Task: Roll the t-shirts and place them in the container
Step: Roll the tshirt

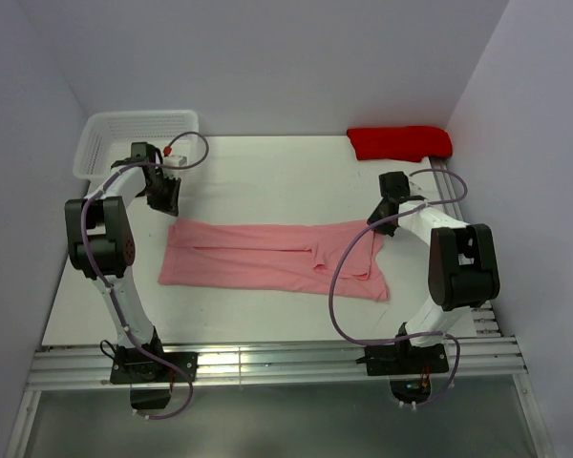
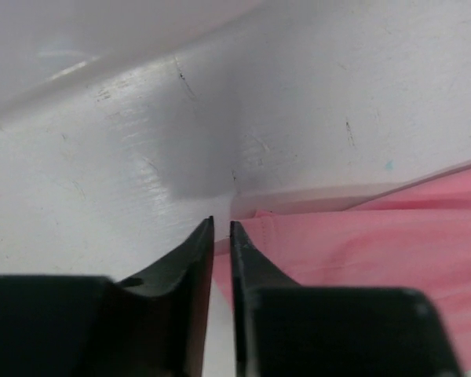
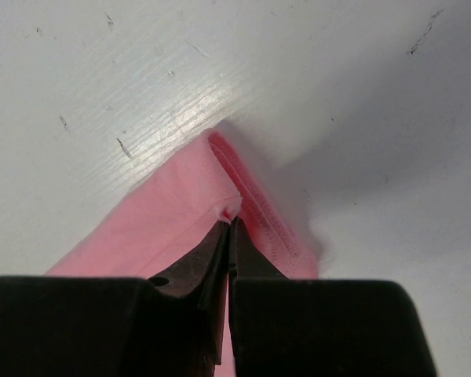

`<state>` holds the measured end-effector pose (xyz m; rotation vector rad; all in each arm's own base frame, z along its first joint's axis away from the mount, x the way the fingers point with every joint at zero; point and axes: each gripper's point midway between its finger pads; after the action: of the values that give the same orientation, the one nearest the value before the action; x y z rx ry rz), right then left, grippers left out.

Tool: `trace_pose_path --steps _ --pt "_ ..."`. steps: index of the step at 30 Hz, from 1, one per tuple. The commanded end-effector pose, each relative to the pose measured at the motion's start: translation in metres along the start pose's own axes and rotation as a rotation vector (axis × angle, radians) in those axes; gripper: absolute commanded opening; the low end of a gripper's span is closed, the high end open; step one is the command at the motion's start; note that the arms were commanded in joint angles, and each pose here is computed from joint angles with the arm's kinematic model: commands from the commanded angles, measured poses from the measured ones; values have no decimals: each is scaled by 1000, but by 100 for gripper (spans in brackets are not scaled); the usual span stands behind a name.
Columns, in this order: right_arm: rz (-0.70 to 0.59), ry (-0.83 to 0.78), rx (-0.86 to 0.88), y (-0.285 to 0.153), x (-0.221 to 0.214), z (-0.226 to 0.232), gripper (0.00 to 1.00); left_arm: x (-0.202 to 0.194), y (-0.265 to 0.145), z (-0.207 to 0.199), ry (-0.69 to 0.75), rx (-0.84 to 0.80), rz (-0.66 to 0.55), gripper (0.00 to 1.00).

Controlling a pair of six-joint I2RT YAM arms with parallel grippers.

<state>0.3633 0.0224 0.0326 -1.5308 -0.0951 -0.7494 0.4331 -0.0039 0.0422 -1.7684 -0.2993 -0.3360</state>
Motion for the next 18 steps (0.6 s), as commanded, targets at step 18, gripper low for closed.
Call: trace_pose_path --steps 18 --pt "-69 -12 11 -14 24 -1 5 -46 -42 -20 97 -72 77 46"
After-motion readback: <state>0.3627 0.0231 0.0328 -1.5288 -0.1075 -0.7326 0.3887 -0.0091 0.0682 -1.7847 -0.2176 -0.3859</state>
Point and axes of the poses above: each gripper's point midway between its finger pads, its own y axis out along the fingers, its own z axis along the line the jaws close on, x = y × z, and after that the axes turned 15 degrees about -y, right-handed
